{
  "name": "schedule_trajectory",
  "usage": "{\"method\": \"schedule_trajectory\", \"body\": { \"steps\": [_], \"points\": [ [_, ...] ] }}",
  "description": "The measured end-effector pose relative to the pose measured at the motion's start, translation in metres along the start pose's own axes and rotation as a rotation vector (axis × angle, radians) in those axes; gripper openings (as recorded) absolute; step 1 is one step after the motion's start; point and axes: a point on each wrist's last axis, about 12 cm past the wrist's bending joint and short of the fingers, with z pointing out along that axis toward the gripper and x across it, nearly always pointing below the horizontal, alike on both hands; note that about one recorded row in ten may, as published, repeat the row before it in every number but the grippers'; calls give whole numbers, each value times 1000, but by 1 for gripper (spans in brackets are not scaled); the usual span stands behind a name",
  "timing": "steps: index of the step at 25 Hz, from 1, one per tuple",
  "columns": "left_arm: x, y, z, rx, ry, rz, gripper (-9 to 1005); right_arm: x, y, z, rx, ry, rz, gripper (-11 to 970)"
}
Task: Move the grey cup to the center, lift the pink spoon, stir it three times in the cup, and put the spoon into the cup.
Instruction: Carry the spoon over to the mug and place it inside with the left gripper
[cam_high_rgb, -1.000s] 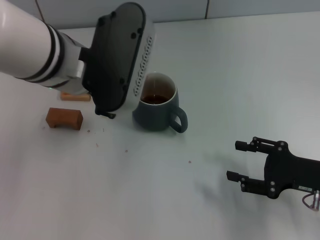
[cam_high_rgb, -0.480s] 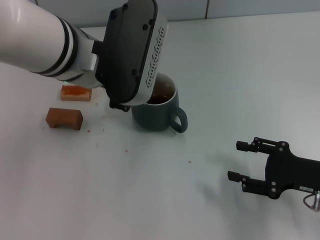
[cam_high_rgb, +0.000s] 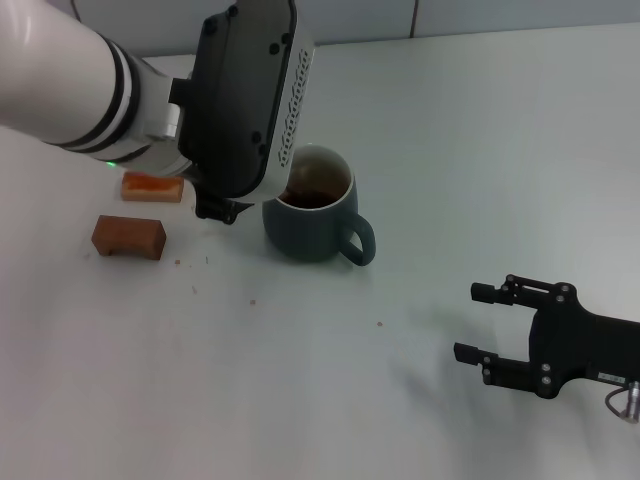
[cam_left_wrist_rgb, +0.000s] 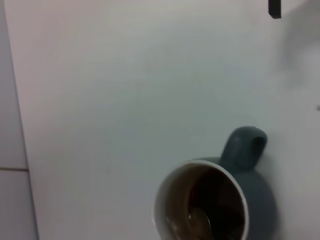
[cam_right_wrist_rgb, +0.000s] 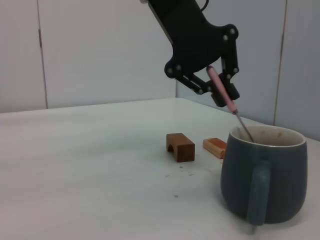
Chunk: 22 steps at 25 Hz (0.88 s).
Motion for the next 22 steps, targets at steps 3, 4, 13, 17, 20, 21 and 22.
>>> {"method": "schedule_trajectory", "body": {
  "steps": [3,4,13,17,20,21,22],
  "points": [
    [-1,-2,-2,15,3,-2,229,0,0,0,-1,1,0,710],
    [-2,-3,-4,19,4,0,230,0,0,0,-1,1,0,710],
    [-13,-7,-4,31,-24,24,235,1,1,-1,-1,2,2,710],
    [-17,-6,-1,21,-37,33,238,1,2,-1,0,1,4,710],
    [-18,-4,2,2,-42,31,240,1,2,-1,0,0,6,710],
    [-17,-3,3,-4,-43,28,240,1,2,-1,0,-1,6,710],
    [-17,-2,4,-11,-42,25,241,1,2,-1,0,-1,6,710]
  ]
}}
